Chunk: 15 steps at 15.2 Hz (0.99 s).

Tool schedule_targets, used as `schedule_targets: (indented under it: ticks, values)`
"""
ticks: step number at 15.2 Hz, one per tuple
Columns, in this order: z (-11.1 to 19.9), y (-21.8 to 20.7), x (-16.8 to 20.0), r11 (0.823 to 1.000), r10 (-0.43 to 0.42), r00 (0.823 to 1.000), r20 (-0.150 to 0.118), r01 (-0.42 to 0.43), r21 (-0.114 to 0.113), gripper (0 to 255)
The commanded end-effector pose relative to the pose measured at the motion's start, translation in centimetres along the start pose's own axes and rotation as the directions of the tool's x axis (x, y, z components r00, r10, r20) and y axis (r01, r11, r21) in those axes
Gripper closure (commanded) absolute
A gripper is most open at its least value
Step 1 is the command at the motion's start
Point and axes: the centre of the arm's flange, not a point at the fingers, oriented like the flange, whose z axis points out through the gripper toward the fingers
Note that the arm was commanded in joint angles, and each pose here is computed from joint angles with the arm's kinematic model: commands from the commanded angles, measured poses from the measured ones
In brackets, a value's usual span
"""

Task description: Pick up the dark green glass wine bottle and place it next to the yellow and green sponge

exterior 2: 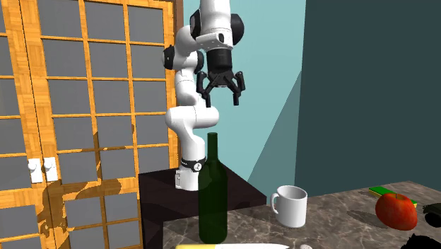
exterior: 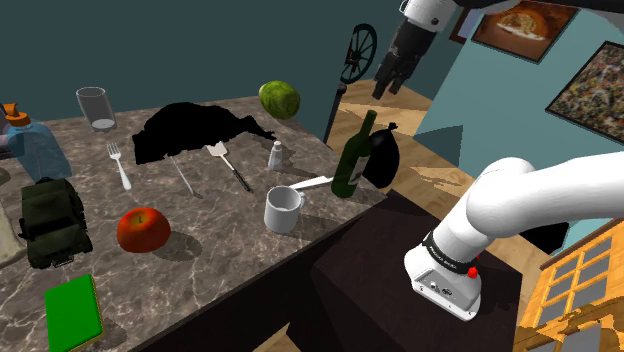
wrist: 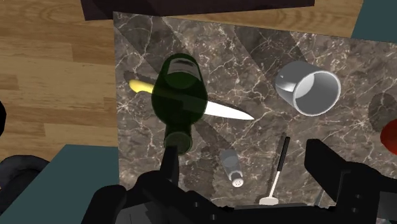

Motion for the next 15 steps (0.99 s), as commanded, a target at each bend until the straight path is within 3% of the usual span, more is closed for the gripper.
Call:
schedule_targets:
  ticks: [1, 6, 15]
  values:
    - [2.1, 1.4, 0.5, 1.0, 0.004, 1.0, -0.001, -0.004, -0.012, 0]
    - [6.8, 4.4, 2.0, 0.999, 0.014, 1.0, 0.0, -0.014, -0.038, 0]
    - [10.8, 4.6, 2.0, 0.999, 0.014, 1.0, 0.0, -0.014, -0.038, 0]
